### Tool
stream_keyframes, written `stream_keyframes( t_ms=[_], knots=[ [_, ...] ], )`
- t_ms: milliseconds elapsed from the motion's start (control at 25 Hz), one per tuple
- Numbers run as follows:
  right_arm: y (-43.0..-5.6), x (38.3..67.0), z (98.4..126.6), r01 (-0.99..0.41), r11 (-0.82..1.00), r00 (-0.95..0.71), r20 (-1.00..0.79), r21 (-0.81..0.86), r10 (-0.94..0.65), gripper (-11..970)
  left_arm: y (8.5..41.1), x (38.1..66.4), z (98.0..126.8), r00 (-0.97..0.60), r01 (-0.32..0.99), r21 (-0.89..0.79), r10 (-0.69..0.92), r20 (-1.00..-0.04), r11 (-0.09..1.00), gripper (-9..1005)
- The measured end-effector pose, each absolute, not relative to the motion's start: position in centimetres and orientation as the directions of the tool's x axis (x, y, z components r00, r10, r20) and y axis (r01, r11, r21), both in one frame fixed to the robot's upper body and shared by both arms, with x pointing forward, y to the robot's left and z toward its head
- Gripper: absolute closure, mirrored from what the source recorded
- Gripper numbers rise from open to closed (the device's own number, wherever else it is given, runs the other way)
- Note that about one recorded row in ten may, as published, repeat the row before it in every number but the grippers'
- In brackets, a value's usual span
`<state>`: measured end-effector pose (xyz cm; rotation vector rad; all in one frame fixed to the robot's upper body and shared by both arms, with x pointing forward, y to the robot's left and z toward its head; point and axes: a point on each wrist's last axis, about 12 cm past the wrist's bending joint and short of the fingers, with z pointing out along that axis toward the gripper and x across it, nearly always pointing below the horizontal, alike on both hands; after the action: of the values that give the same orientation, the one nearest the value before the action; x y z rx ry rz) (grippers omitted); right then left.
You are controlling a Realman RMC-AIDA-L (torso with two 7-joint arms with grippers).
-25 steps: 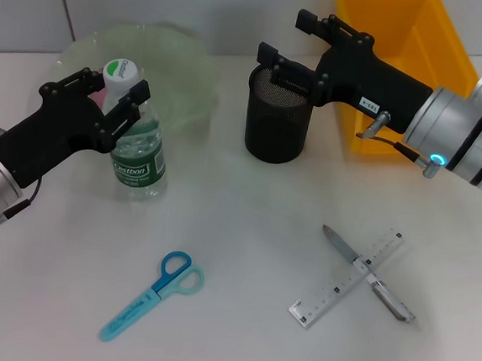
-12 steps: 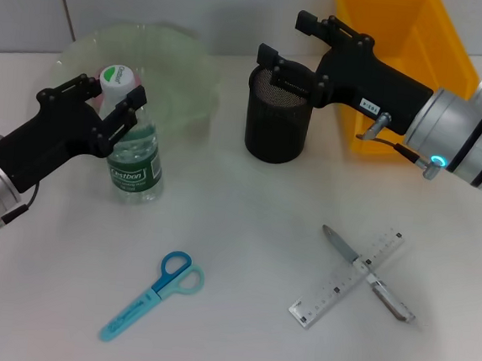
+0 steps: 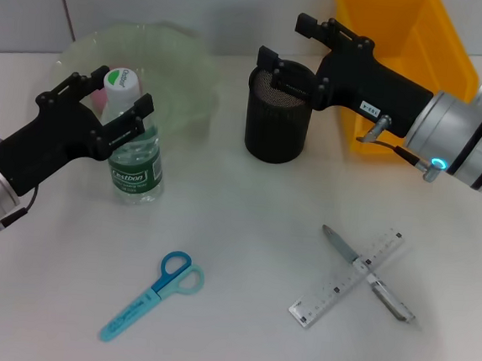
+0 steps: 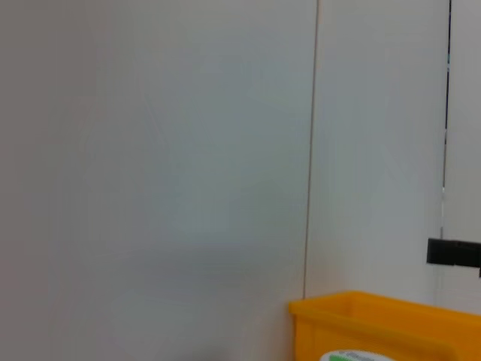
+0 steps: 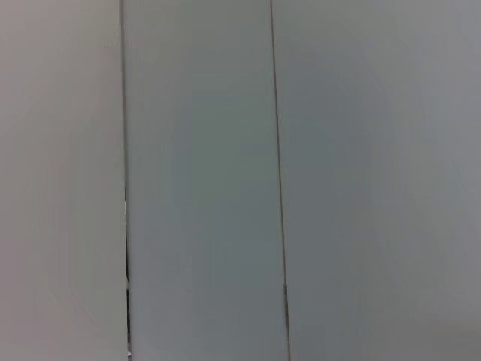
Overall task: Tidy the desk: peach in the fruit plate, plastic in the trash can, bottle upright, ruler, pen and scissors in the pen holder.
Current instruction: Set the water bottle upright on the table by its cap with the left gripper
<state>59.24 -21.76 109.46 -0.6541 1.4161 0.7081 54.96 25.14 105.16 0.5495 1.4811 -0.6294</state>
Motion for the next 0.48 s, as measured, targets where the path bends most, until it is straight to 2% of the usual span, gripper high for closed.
stream_keyframes(
  t_ms=[320,480],
  knots=[
    [-21.8,59.2,109.4,-0.77,0.638,0.024,-0.999,0.012,0.048,150,26.0,54.5,105.9,0.008,0.702,-0.064,-0.098,-0.995,0.71,215],
    [-21.8,59.3,109.5,-0.767,0.641,0.027,-0.998,0.01,0.048,150,27.4,53.8,106.7,0.0,0.718,-0.098,-0.141,-0.99,0.689,171]
  ],
)
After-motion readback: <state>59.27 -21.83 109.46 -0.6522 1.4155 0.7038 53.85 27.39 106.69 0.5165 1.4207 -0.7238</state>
